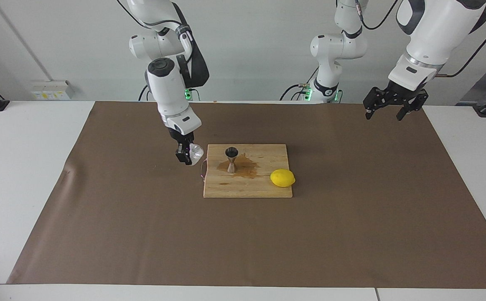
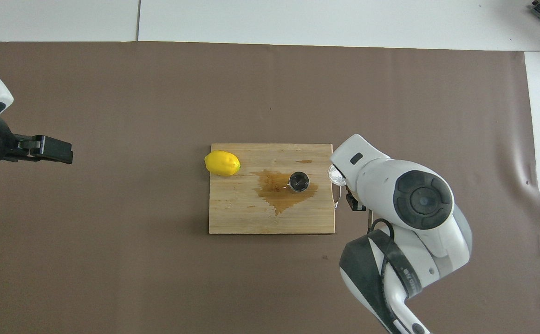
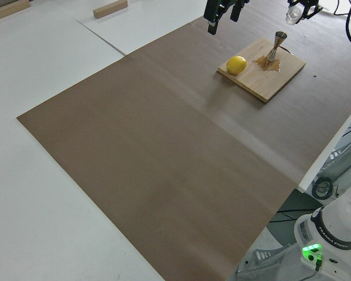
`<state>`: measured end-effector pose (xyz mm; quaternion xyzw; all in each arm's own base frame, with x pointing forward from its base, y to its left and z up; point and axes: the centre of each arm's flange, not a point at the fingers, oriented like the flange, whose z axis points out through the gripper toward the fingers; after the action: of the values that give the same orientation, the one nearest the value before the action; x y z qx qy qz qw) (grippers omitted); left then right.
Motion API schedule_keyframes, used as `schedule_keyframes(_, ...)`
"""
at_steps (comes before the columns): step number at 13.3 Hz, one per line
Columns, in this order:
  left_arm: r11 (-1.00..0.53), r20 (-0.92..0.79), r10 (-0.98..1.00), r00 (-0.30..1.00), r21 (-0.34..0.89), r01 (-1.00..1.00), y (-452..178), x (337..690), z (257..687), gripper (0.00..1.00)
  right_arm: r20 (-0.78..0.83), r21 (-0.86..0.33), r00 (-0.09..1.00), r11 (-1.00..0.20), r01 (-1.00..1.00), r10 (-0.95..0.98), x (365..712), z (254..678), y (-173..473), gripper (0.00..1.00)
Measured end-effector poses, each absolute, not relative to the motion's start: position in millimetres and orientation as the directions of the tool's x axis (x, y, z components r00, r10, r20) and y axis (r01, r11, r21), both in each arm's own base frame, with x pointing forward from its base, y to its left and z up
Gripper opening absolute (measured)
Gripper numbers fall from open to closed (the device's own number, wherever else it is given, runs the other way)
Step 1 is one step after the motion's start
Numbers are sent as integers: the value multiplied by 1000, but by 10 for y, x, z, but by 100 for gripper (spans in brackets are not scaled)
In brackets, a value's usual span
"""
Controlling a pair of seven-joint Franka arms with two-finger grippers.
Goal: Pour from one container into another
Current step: 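Carry the white cup back and set it down with the right gripper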
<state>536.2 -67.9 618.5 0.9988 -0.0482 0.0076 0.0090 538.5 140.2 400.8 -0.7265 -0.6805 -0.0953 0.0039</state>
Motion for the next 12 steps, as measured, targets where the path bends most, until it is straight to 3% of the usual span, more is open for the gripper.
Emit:
schedule_keyframes(5,-995,16,-96,995,17,-96,-679,5362,6185,100,346,42,92,-114,993,934,5450,3476,519,50)
schedule_keyframes(12,-995,16,-96,995,17,-96,-679,5362,6185,100,441,-33,186,-191,981,878,5185,2875,-182,50)
